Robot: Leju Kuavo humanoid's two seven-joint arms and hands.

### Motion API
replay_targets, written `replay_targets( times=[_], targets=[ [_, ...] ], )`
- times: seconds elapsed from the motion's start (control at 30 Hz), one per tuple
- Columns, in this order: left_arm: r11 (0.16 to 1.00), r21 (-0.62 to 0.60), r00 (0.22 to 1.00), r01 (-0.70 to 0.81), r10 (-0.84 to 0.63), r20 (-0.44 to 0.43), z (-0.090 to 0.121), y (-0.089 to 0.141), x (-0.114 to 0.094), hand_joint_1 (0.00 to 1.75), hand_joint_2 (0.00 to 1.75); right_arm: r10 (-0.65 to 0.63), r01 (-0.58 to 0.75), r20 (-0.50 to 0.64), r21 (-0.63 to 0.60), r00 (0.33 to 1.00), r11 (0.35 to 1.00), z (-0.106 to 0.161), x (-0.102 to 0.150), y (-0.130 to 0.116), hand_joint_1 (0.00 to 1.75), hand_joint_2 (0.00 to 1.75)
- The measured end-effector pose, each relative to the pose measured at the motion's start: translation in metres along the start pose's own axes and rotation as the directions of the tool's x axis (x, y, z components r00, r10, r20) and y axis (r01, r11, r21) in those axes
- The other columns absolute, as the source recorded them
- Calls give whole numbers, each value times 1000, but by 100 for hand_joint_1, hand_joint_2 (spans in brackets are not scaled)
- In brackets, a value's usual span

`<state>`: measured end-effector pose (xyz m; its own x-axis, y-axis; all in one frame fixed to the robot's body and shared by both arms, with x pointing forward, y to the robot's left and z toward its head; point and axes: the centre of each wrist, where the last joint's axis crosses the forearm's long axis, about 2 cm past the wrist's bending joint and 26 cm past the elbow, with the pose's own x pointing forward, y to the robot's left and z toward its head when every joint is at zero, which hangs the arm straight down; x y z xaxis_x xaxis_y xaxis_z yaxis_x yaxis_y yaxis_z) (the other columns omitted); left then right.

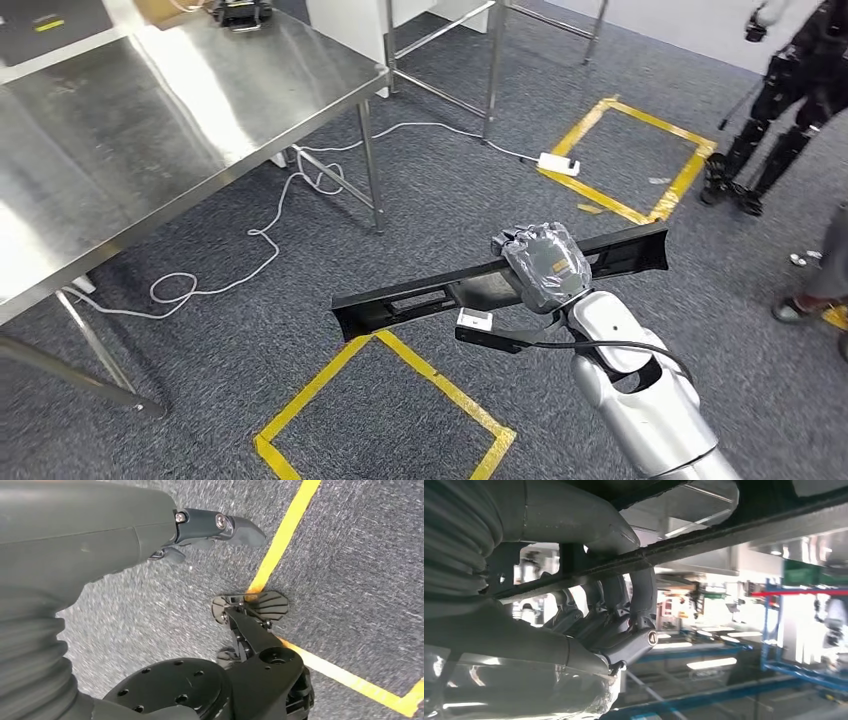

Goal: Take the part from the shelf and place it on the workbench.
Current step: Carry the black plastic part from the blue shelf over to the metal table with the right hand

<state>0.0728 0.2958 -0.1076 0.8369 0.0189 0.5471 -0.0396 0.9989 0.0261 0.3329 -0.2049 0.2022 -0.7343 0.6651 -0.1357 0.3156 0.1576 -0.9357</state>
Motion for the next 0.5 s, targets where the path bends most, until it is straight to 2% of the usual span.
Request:
replay_targets(
  times=[0.17, 0.5],
  targets=[
    [1000, 1, 1000, -1, 1, -15, 3, 1, -7, 0, 175, -3, 3, 5, 0, 1000, 1000, -2, 2, 0, 152, 175],
    [1000, 2, 1000, -5, 5, -18, 3, 1, -7, 0, 175, -8, 8, 21, 0, 1000, 1000, -3, 2, 1, 152, 175]
  ],
)
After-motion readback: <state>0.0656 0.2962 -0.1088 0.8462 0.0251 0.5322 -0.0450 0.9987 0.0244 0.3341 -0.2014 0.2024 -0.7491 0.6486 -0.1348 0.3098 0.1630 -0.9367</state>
